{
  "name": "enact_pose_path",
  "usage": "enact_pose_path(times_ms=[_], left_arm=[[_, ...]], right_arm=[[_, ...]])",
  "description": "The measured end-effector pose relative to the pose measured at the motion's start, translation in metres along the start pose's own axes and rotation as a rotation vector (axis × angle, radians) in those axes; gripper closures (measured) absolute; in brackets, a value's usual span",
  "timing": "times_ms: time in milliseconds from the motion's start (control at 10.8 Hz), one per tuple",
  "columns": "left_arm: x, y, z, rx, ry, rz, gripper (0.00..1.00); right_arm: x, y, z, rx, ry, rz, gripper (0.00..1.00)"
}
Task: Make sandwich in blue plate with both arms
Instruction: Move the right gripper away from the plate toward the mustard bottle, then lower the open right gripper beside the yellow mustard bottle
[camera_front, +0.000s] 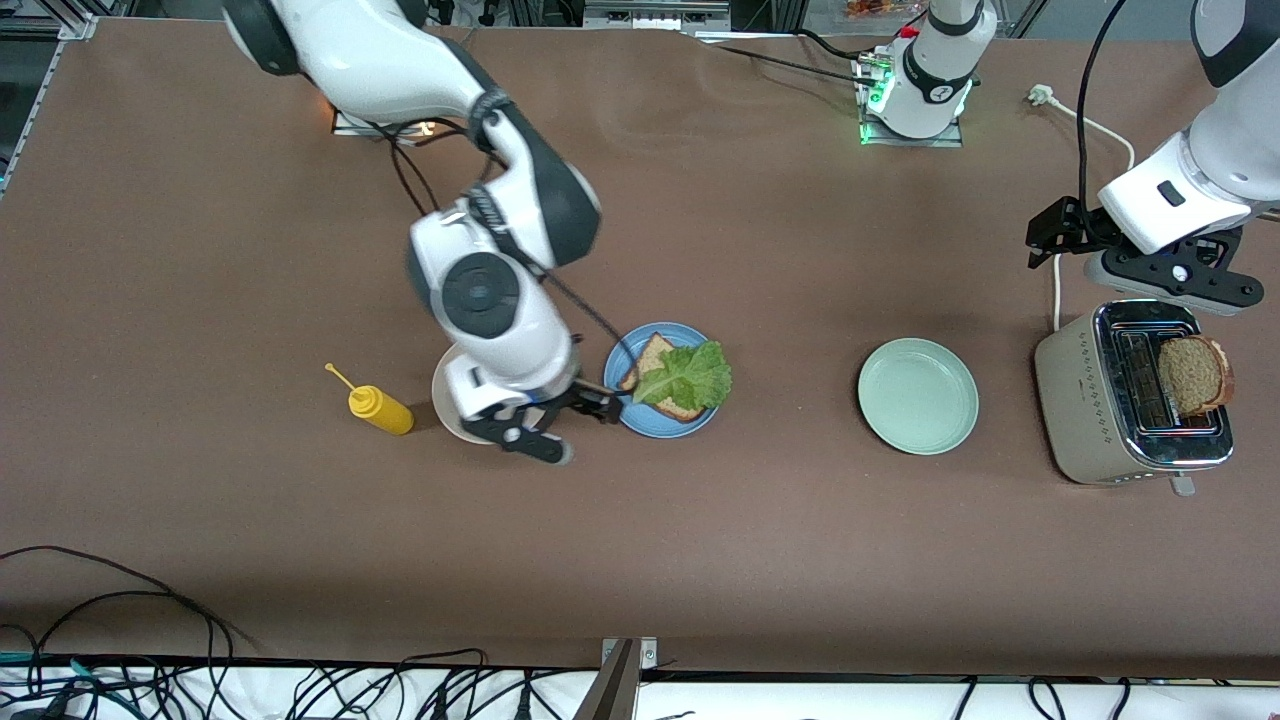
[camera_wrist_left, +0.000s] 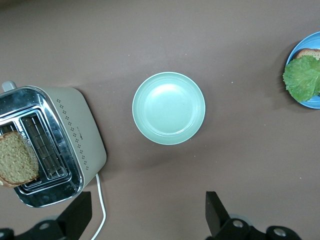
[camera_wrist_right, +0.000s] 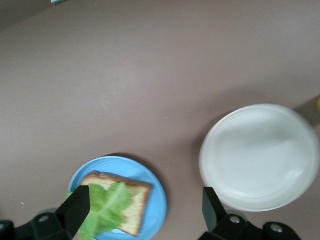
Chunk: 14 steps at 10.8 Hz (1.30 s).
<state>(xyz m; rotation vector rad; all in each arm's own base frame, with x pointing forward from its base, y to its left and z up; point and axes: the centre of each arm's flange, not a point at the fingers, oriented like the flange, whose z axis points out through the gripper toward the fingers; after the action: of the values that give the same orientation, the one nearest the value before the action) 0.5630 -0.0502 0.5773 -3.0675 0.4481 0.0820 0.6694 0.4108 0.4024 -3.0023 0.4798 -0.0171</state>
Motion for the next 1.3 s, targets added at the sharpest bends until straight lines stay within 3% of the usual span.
enact_pose_path(times_ms=[464, 1299], left_arm=[[0.0, -0.001, 0.0, 0.0, 0.0, -0.001, 0.0], [0.0, -0.001, 0.001, -0.001, -0.001, -0.002, 0.0]], right_arm=[[0.051, 0.118, -0.078, -0.002, -0.051, -0.284, 0.0], [0.082, 0.283, -0.113, 0.033, -0.119, -0.699, 0.0]])
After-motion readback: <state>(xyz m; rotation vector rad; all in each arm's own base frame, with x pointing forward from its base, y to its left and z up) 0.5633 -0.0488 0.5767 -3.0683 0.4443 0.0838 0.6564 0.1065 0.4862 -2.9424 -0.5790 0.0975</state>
